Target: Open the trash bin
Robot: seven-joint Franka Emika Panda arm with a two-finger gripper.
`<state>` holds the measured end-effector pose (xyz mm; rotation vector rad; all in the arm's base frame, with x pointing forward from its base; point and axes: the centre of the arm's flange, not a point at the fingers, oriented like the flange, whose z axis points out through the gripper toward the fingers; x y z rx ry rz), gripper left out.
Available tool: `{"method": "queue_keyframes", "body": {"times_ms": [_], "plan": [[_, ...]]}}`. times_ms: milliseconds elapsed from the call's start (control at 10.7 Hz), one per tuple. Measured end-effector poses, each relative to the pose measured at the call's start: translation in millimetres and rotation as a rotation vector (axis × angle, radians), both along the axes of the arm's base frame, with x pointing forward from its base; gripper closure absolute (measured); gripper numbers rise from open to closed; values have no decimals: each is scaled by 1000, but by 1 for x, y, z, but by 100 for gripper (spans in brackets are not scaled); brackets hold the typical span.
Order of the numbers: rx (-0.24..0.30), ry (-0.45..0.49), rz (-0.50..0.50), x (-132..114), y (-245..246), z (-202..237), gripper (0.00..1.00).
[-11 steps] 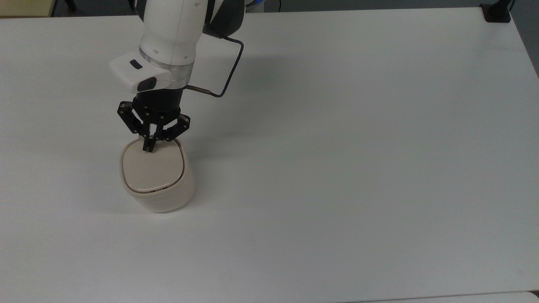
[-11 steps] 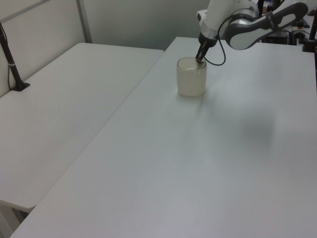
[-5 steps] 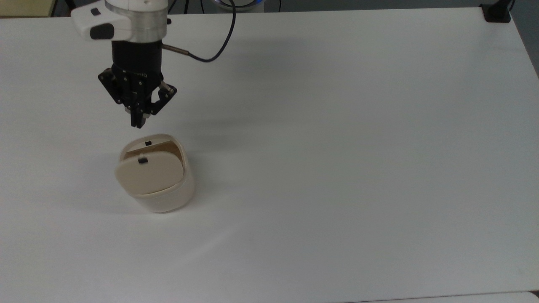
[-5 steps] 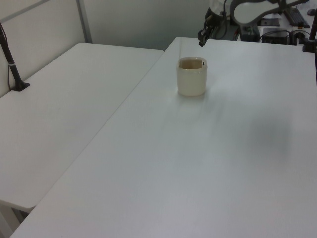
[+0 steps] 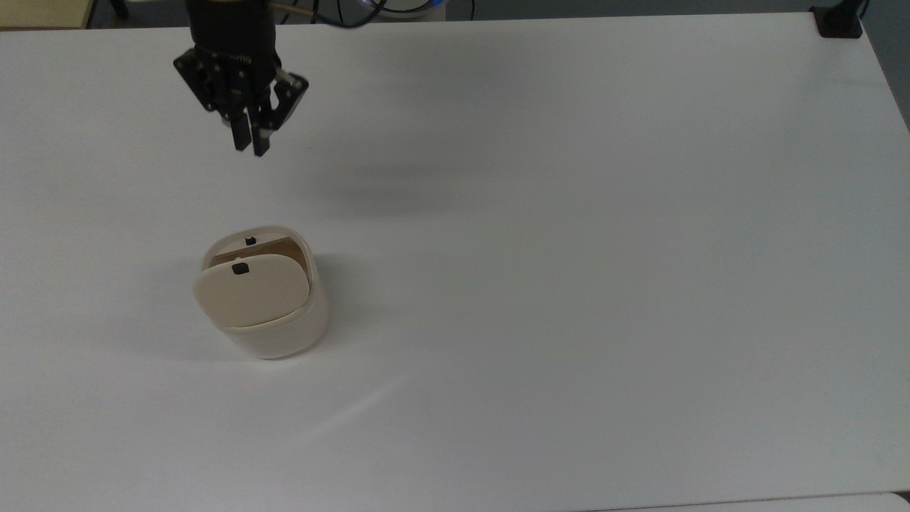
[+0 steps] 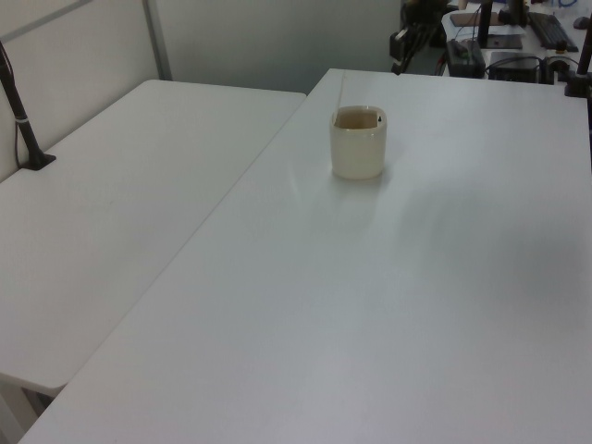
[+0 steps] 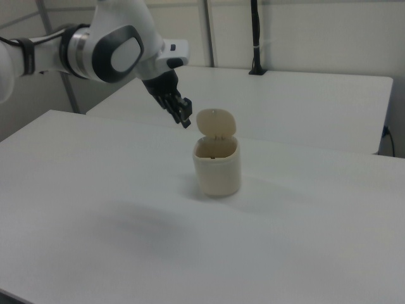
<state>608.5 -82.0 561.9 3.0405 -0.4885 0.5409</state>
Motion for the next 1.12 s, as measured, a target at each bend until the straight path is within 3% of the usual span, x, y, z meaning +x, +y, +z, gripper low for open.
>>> {"method": "queue_keyframes", "body": {"times_ms": [374, 467, 654, 1121], "plan": [[82, 98, -7, -32, 10, 25, 15], [92, 121, -1, -38, 13, 29, 8], [98, 155, 21, -48, 21, 34, 0], [48, 167, 225, -47, 37, 31, 0]]}}
